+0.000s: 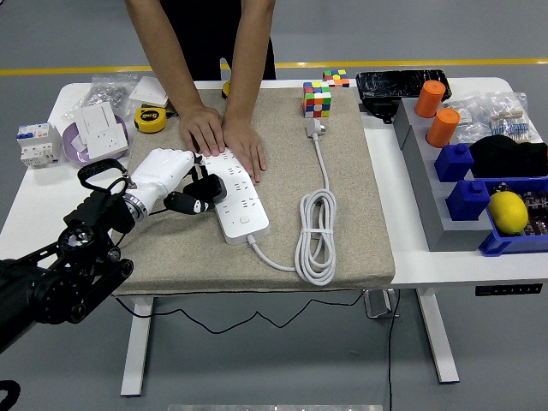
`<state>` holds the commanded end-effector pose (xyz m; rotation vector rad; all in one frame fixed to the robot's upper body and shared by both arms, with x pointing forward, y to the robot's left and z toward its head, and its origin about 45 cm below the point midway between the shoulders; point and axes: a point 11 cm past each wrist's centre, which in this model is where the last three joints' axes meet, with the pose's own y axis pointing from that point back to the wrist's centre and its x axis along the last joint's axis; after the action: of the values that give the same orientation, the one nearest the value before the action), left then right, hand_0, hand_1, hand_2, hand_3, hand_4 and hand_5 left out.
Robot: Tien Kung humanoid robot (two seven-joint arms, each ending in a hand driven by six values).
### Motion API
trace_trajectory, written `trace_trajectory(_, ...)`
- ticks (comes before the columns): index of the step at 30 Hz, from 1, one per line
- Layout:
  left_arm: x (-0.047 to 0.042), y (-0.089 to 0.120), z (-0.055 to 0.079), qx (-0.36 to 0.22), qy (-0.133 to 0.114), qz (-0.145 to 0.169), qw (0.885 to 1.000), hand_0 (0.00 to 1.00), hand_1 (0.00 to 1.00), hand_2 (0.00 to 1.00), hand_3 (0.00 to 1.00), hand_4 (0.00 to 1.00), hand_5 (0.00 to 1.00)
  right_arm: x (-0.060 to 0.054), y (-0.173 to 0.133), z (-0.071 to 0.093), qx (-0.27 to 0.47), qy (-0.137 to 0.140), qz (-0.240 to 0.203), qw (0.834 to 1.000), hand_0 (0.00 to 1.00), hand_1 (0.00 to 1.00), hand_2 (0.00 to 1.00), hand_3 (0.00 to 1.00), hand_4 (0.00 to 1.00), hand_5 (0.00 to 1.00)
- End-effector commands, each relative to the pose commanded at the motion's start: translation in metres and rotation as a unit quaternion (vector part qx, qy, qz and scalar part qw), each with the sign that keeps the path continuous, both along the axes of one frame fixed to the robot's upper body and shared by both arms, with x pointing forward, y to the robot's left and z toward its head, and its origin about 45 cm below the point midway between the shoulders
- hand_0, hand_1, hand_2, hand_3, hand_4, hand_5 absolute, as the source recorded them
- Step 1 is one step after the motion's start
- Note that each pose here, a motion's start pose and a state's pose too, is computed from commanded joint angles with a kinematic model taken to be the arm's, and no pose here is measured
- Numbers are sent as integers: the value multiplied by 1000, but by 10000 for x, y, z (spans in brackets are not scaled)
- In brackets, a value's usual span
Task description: Pick up the plug,place it near the board,insert it into the board,press the button
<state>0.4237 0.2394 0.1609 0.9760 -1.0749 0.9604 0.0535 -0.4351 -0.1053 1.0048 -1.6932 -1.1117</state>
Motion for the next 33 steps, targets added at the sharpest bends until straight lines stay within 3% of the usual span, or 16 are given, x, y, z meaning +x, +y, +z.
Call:
trace_trajectory(5,2,-3,27,-1,-1,-1,1000,696,764,678,622,876,229,5,0,1,0,-1,-1,1000,808,723,715,700,998,802)
trace_trajectory(6,3,-3,35,-2,-1,-2,1000,726,790,730,709,905,237,6,1,1,1,-2,-1,1000,808,723,715,695,998,799)
trace_trajectory(16,2,-7,65,0,2,-2,1000,742,799,738,745,937,252,18,7,0,2,-6,-3,1000,808,723,715,692,998,799)
trace_trajectory(18,-31,-13,95,-9,3,-4,1000,752,826,762,779,991,298,14,11,-2,2,-5,-4,1000,807,724,715,690,998,797)
trace_trajectory(23,-127,-12,233,-61,0,1,998,752,826,762,779,991,298,-23,18,-9,2,-3,-8,1000,807,724,715,690,998,797)
trace_trajectory(24,-146,-11,273,-77,-1,4,997,787,891,823,827,998,522,-32,20,-12,2,-2,-9,1000,807,724,715,693,998,803)
trace_trajectory(27,-209,-8,403,-140,-11,16,990,787,891,823,827,998,522,-44,26,-15,3,-2,-10,1000,807,724,715,693,998,803)
trace_trajectory(29,-279,-15,467,-201,-14,32,979,787,891,823,827,998,522,-41,30,-16,3,-3,-11,1000,807,724,715,693,998,803)
trace_trajectory(30,-308,-24,481,-226,-12,38,973,833,930,899,888,998,713,-42,33,-17,3,-3,-11,1000,807,722,715,696,998,803)
trace_trajectory(33,-370,-66,473,-285,2,53,957,833,930,899,888,998,713,-50,41,-21,4,-2,-12,1000,807,722,715,696,998,803)
